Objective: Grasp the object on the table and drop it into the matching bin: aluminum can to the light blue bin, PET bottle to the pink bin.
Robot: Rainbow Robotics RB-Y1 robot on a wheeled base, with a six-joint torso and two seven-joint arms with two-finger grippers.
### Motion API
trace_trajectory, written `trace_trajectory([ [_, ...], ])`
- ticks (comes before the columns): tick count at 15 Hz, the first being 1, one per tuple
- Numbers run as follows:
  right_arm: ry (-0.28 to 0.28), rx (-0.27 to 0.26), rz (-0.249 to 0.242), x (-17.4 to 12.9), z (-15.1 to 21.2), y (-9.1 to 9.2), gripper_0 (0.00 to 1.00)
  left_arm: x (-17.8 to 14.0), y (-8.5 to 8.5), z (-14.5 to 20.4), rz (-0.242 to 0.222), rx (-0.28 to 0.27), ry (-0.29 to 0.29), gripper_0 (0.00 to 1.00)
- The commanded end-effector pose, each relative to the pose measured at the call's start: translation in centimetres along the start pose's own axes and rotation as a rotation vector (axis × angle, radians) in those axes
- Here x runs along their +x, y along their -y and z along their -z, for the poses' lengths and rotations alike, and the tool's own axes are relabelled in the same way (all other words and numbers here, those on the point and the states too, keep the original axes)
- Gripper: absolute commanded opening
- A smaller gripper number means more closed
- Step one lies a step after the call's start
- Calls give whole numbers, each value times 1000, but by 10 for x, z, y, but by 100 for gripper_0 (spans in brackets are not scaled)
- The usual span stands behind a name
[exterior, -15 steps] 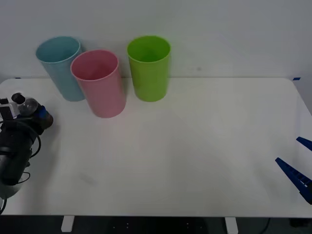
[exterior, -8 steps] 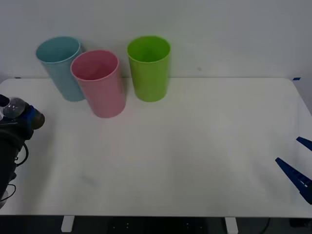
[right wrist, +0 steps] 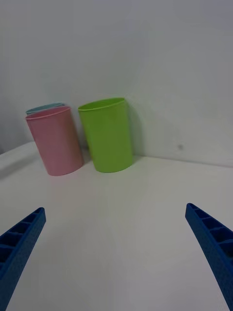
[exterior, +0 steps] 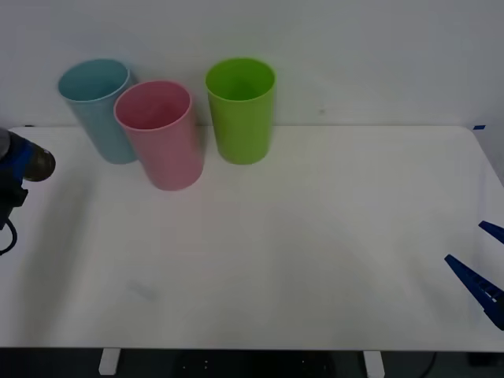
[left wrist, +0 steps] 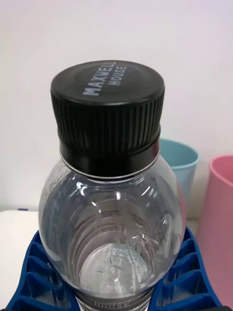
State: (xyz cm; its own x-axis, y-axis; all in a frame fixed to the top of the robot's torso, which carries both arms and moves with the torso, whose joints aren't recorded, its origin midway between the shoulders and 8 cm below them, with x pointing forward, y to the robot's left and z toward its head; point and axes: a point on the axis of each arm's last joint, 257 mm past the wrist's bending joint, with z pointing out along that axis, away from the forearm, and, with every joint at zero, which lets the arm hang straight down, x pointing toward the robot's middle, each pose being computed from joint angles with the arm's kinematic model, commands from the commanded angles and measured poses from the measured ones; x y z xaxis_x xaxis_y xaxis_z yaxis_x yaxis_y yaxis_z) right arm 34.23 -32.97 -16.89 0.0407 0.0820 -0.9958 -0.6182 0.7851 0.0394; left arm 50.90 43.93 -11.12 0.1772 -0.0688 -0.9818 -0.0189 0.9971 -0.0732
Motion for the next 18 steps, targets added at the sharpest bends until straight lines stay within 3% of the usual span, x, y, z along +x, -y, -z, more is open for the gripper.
trace_trajectory([
  [1,0,0,0,0,0,0,100,-26,7,-7,41,52,25,0],
  [4,0,0,0,0,0,0,100,-54,20,-13,127,116,44,0],
  [7,0,0,0,0,0,0,100,-78,32,-20,183,174,57,0],
  [12,0,0,0,0,0,0,100,-104,55,-37,184,250,69,0],
  [18,0,0,0,0,0,0,100,-109,97,-71,154,361,13,0],
])
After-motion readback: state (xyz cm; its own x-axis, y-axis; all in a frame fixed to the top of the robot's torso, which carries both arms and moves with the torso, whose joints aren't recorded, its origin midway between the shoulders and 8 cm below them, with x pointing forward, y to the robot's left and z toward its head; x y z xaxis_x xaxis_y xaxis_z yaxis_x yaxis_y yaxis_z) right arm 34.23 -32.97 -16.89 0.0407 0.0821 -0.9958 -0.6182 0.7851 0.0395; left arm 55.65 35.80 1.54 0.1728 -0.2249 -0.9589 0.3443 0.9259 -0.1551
